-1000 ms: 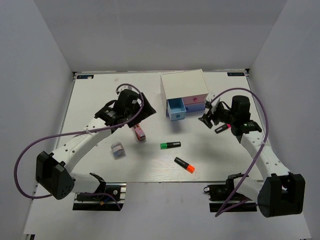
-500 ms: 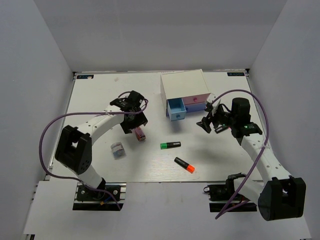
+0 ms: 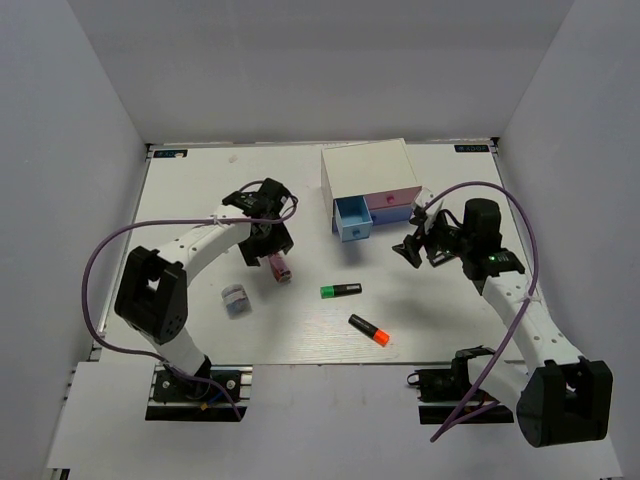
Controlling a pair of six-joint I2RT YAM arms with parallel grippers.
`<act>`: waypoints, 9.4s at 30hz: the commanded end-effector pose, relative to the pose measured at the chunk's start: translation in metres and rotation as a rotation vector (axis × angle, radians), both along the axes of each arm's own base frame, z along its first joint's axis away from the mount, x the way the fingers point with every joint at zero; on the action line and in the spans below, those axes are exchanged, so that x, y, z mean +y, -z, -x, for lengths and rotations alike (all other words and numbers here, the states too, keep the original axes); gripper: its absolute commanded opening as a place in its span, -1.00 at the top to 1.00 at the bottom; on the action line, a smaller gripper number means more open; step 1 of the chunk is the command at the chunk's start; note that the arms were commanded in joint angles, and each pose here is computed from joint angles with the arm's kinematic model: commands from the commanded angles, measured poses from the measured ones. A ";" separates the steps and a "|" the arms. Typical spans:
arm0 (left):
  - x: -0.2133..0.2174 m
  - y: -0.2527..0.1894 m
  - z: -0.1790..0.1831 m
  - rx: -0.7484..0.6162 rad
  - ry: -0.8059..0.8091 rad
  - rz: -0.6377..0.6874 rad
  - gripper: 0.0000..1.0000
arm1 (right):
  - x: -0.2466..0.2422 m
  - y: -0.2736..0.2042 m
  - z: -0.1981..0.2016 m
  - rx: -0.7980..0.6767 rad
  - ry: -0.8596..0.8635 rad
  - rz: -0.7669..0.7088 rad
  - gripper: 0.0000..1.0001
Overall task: Sort the stationery into containers
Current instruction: Grab a piece of stationery with the left arm, then place the stationery into the container, then close the drawer, then open the drawer
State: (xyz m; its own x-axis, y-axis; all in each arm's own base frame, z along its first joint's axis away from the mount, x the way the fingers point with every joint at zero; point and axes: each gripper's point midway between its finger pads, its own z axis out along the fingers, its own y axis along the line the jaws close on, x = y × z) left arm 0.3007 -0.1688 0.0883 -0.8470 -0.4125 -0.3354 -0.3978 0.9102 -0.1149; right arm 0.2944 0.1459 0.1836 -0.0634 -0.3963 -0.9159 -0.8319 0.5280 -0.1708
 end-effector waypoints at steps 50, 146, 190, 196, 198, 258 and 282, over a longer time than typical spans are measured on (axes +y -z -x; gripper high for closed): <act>0.102 0.041 0.074 0.005 -1.268 0.214 -1.00 | -0.003 0.005 -0.004 -0.070 0.028 -0.017 -0.65; -0.201 -0.144 -0.088 -0.296 0.245 0.331 -0.18 | -0.012 -0.004 -0.018 -0.080 0.134 -0.041 -0.49; -0.059 -0.139 0.007 -0.540 0.091 0.329 -0.86 | 0.065 0.033 -0.017 -0.088 -0.714 0.092 1.00; -0.043 -0.122 0.012 -0.522 0.032 0.300 -0.98 | 0.071 0.035 -0.020 -0.073 -0.722 0.093 1.00; -0.038 -0.116 0.014 -0.509 0.005 0.284 -0.98 | 0.078 0.036 -0.026 -0.071 -0.705 0.089 1.00; -0.055 -0.081 0.002 -0.480 0.117 0.243 -0.98 | 0.016 0.013 -0.106 0.371 0.394 -0.394 0.35; -0.052 -0.089 0.004 -0.507 0.103 0.259 -0.98 | 0.011 0.037 -0.153 0.557 0.577 -0.494 0.24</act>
